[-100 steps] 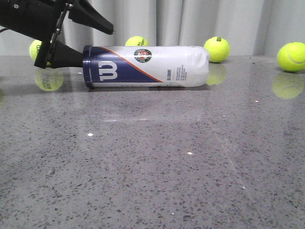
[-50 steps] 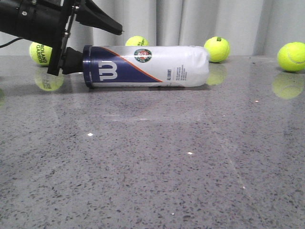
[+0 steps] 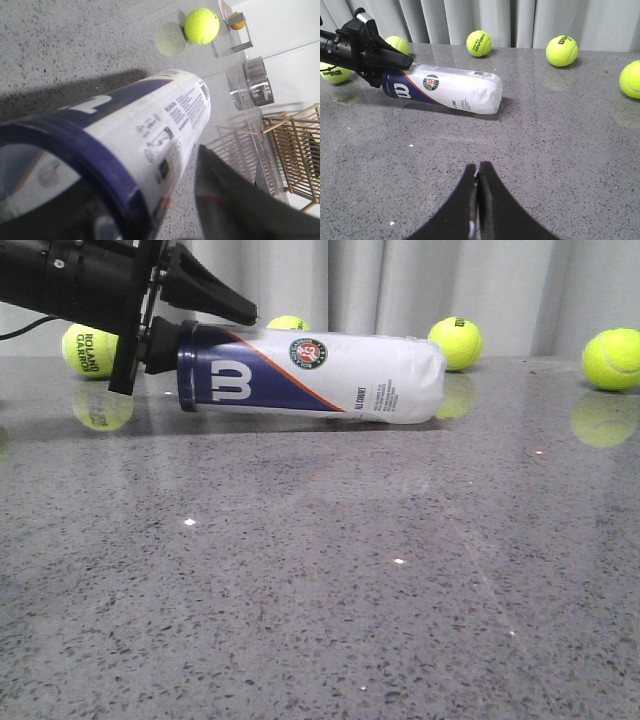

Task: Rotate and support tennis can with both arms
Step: 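Lift the navy end with the left gripper, tilting the can upward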

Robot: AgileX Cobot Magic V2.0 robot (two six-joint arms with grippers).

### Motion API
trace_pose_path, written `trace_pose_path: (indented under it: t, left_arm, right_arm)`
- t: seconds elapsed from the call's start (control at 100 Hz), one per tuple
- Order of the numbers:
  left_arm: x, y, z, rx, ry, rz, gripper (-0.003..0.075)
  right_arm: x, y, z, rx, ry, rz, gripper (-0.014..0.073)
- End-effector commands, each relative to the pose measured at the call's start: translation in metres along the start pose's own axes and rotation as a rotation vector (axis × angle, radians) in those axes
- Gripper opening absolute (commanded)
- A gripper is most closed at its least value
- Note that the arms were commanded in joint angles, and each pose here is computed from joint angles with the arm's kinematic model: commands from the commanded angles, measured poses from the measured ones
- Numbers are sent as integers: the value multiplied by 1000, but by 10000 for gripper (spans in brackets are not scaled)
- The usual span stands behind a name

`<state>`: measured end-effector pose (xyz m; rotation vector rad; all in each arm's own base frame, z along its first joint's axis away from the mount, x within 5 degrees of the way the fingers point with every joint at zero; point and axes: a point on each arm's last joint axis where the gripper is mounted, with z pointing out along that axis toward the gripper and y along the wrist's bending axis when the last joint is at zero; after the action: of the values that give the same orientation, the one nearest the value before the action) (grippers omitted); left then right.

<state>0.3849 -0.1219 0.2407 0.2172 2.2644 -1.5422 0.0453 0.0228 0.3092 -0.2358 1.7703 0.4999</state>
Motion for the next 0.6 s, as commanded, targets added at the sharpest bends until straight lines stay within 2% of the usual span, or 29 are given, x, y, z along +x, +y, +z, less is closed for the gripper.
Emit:
trace_pose_path:
  t: [0.0, 0.22, 0.38, 0.54, 0.59]
  left_arm:
    - [-8, -32, -7, 106, -39, 39, 171]
    - [-8, -32, -7, 111, -42, 37, -20]
    - [-9, -35, -7, 140, -49, 29, -20]
    - [-12, -48, -12, 261, -68, 117, -20]
    - [-16, -54, -16, 265, -77, 143, -20]
  right_arm:
    - [-14, 2, -2, -7, -91, -17, -69]
    - [-14, 2, -2, -7, -91, -17, -69]
    - [-14, 2, -2, -7, -91, -17, -69]
    - [-14, 2, -2, -7, -91, -17, -69]
    - [-14, 2, -2, -7, -91, -17, -69]
